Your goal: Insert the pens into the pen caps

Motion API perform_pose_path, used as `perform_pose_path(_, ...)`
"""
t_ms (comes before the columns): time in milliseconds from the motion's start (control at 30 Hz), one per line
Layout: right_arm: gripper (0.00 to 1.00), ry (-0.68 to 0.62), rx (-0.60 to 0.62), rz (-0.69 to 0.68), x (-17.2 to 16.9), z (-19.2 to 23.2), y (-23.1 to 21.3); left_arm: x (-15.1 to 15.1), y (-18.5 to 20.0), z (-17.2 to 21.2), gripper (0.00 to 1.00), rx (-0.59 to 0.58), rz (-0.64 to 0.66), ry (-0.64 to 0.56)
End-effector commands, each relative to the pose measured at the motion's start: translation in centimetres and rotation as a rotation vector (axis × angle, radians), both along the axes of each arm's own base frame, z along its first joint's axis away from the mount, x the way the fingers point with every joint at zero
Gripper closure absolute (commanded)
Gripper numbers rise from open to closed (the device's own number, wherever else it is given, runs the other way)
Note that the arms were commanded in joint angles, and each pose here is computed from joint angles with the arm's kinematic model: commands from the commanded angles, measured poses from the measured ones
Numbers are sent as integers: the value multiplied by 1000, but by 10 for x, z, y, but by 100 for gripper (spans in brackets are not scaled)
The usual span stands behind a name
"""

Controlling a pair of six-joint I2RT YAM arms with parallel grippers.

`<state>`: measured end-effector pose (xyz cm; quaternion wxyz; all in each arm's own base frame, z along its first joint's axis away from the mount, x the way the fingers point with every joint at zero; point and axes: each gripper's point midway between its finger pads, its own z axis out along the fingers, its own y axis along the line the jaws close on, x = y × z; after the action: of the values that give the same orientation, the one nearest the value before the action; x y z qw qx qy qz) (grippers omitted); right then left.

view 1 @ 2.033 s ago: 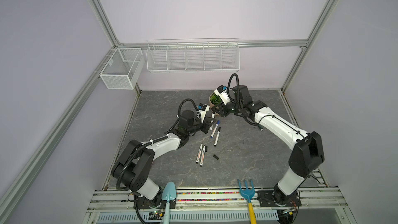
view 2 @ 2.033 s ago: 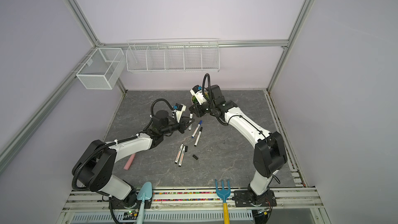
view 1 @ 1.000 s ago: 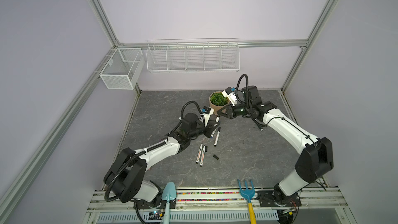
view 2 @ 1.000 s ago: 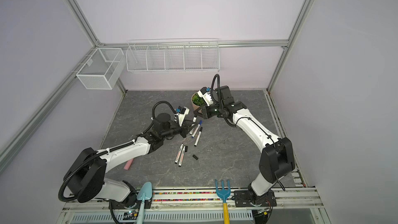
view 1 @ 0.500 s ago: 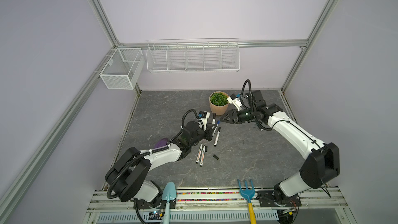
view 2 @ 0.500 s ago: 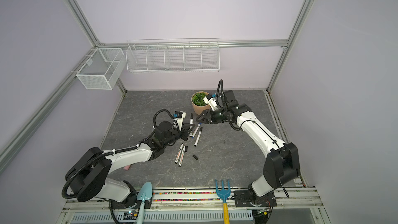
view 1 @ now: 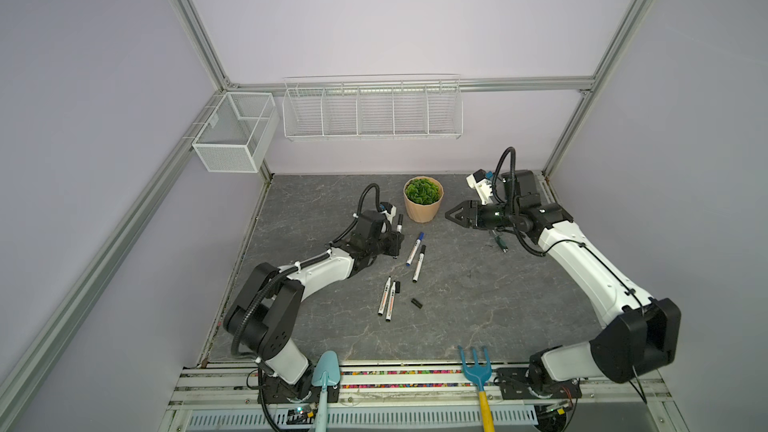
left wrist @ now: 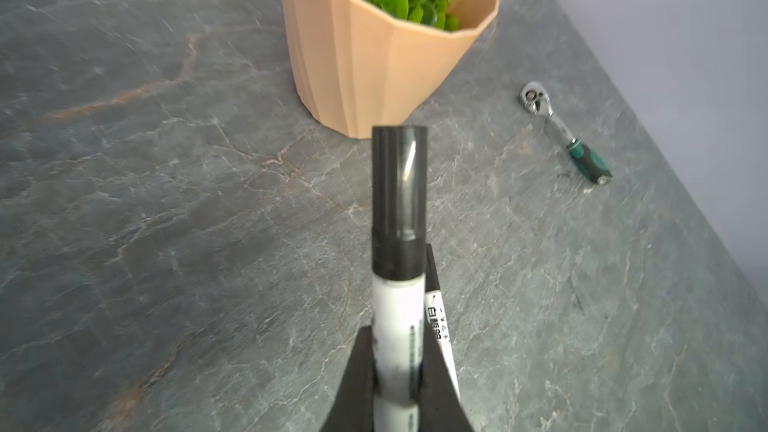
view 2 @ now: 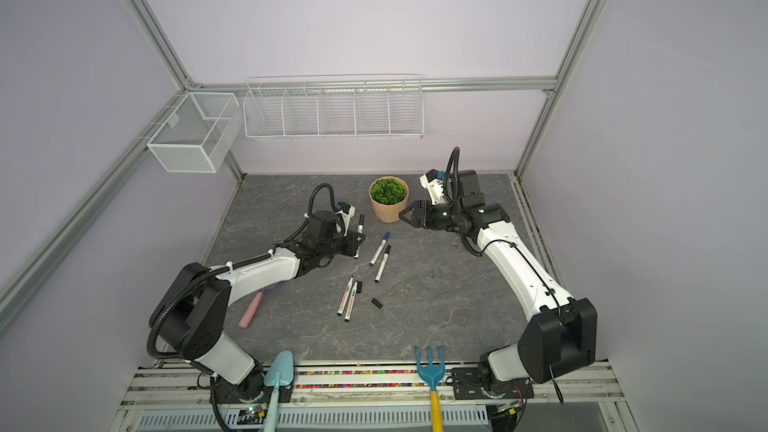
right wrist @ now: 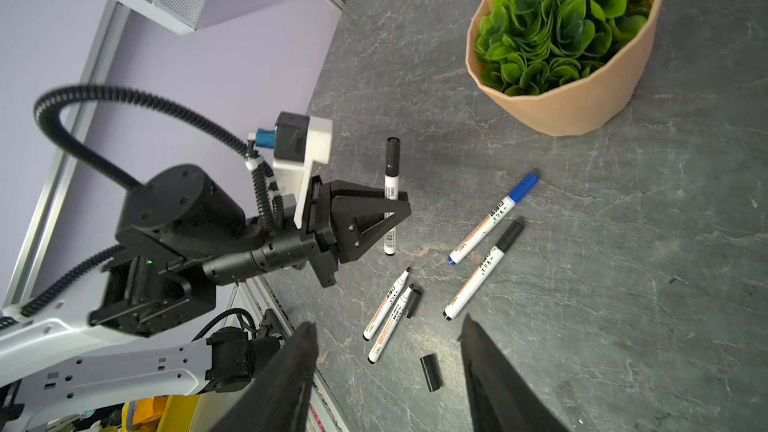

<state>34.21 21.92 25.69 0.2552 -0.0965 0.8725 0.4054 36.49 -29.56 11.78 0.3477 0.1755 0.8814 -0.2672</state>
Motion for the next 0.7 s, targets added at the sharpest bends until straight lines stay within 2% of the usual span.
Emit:
perform_pose_path(0,42,48,-23,-9,-1,-16,-2,-18,4,-44,100,166,-86,193)
perform_pose_path(133,42,45,-32,3,-3,-19,-3,-3,3,-62,100,221,-60,221)
perform_pose_path(300,42,38,-59,5,-5,-21,-6,7,-9,-67,99,189,-68,231)
perform_pose_path(367,42,40,-60,10,-5,-22,-6,9,-12,-70,89,182,-66,242)
perform_pose_path(667,42,48,-69,20,-9,-27,-7,9,-22,-70,63,125,-68,271)
